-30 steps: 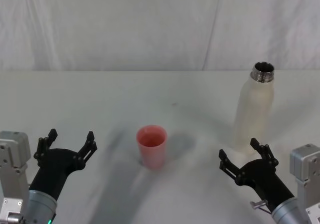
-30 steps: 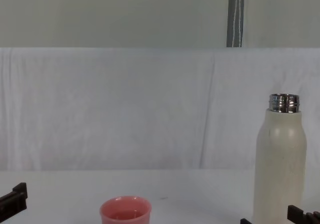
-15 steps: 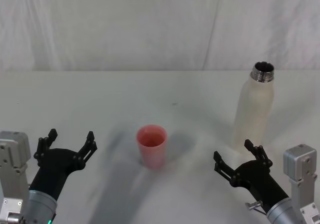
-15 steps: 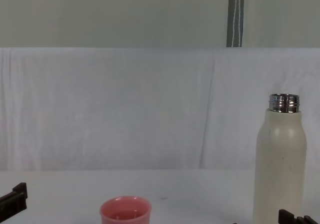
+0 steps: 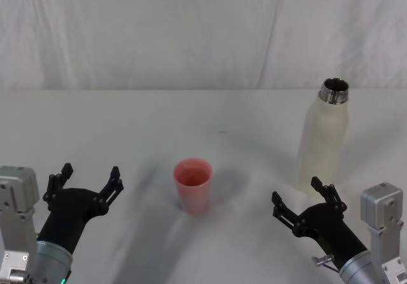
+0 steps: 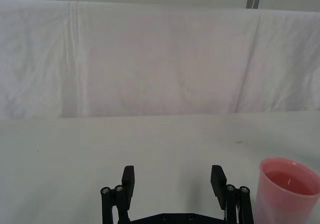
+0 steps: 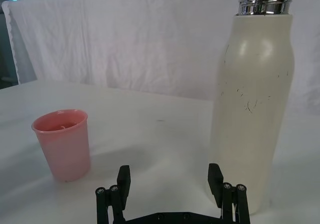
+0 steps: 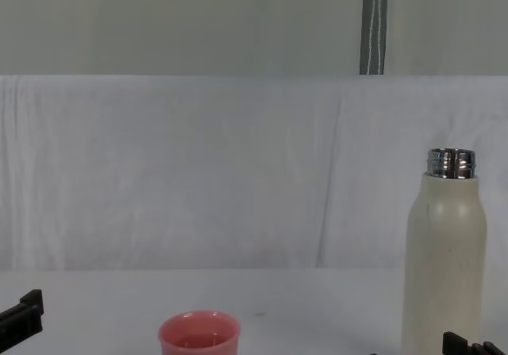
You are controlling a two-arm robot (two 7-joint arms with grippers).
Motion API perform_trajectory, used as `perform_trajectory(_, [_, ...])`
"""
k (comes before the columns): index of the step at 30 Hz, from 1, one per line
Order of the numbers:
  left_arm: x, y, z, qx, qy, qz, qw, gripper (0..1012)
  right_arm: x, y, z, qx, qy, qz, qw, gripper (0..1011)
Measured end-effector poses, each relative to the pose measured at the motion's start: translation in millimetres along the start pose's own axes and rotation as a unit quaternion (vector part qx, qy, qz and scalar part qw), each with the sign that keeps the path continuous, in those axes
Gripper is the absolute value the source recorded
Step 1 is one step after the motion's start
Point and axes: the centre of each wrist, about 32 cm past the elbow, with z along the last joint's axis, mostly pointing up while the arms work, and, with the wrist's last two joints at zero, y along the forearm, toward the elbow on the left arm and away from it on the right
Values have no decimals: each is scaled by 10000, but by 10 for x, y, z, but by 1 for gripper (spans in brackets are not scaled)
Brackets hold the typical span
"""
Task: Grasp the thermos with one hand and pour water into the cup lid.
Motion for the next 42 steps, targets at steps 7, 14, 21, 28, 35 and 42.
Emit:
perform_trajectory(7, [0,0,0,0,0,0,10000,1001,2,-1,0,2,-1,-6,10000,1001])
perform_trajectory(14, [0,0,0,0,1,0,10000,1001,3,0,2,5,-2,-9,10000,1001])
perform_trajectory(21, [0,0,0,0,0,0,10000,1001,3,0,3,7,-2,-10,10000,1001])
perform_trajectory(28, [0,0,0,0,0,0,10000,1001,3,0,4,7,-2,-10,10000,1001])
perform_trajectory(35, [0,0,0,0,0,0,10000,1001,3,0,4,8,-2,-10,10000,1001])
perform_trajectory(42, [0,0,0,0,0,0,10000,1001,3,0,4,7,-3,-10,10000,1001])
